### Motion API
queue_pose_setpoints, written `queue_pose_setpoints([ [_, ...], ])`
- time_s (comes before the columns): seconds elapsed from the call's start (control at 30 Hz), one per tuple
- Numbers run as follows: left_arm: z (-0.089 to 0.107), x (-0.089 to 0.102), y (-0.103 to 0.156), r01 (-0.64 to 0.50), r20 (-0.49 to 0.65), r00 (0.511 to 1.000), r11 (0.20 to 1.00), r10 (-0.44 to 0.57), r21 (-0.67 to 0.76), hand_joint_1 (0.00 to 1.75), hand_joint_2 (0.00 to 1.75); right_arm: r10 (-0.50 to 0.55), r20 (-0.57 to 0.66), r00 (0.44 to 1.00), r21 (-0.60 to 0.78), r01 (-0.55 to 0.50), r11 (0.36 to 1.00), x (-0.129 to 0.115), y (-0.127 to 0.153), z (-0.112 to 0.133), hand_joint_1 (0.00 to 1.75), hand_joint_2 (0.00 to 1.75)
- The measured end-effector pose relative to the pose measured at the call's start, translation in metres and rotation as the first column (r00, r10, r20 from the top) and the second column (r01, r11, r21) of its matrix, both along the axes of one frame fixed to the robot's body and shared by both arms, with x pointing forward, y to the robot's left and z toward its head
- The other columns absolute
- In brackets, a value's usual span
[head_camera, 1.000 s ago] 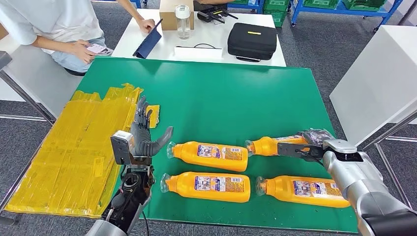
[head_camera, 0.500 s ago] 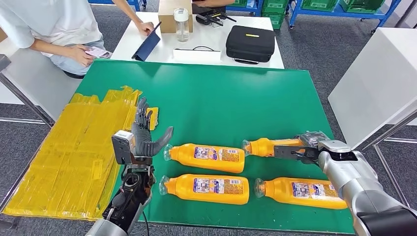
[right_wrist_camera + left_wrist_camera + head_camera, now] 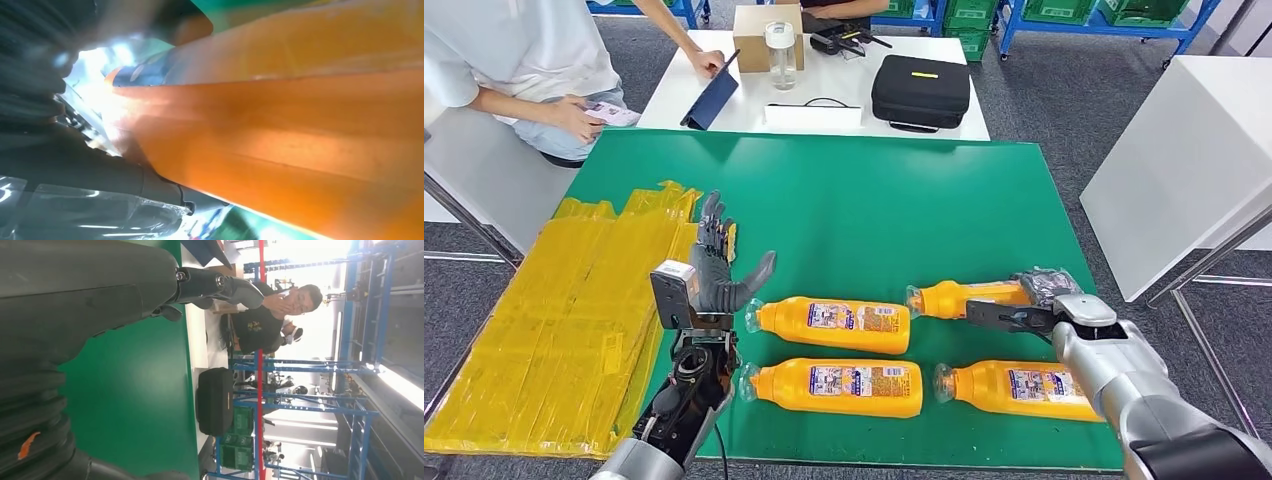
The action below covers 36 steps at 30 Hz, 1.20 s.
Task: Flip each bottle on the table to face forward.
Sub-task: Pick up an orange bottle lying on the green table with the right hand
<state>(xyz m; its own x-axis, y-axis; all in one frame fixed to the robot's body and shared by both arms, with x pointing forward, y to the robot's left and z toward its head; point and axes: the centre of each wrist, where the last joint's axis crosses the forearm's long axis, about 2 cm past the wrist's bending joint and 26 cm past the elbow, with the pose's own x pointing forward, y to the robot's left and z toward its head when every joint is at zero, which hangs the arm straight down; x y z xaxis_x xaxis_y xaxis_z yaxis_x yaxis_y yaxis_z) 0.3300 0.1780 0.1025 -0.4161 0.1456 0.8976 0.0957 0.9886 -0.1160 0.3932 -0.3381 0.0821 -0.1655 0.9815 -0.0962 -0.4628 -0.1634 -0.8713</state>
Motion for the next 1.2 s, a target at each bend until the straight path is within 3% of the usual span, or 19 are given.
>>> queue_pose_setpoints([
  [0.2, -0.002, -0.006, 0.002, -0.006, -0.004, 1.0, 1.0, 0.006, 0.01, 0.0, 1.75, -0.11, 0.146, 0.983, 0.107, 0.095, 0.99, -0.006, 0.018, -0.008, 1.75, 1.75],
  [0.57, -0.005, -0.015, 0.007, -0.017, -0.023, 1.0, 0.999, 0.018, 0.028, 0.0, 1.75, -0.27, 0.335, 0.902, 0.275, 0.181, 0.944, -0.012, 0.02, -0.009, 1.75, 1.75],
  [0.73, -0.003, -0.017, 0.01, -0.023, -0.017, 1.0, 0.999, 0.024, 0.043, 0.0, 1.75, -0.334, 0.43, 0.839, 0.412, 0.146, 0.899, -0.008, 0.024, 0.0, 1.75, 1.75],
  [0.93, 0.006, -0.016, 0.011, -0.03, 0.011, 1.0, 0.997, 0.029, 0.077, 0.0, 1.75, -0.42, 0.509, 0.752, 0.607, 0.033, 0.794, -0.006, 0.035, 0.015, 1.75, 1.75],
  [1.13, 0.01, -0.015, 0.012, -0.035, 0.023, 0.999, 0.996, 0.033, 0.081, 0.0, 1.75, -0.461, 0.522, 0.718, 0.662, 0.0, 0.75, -0.007, 0.039, 0.022, 1.75, 1.75],
  [1.2, 0.012, -0.015, 0.012, -0.039, 0.03, 0.999, 0.995, 0.036, 0.093, 0.0, 1.75, -0.476, 0.511, 0.716, 0.72, -0.055, 0.691, -0.008, 0.043, 0.024, 1.75, 1.75],
])
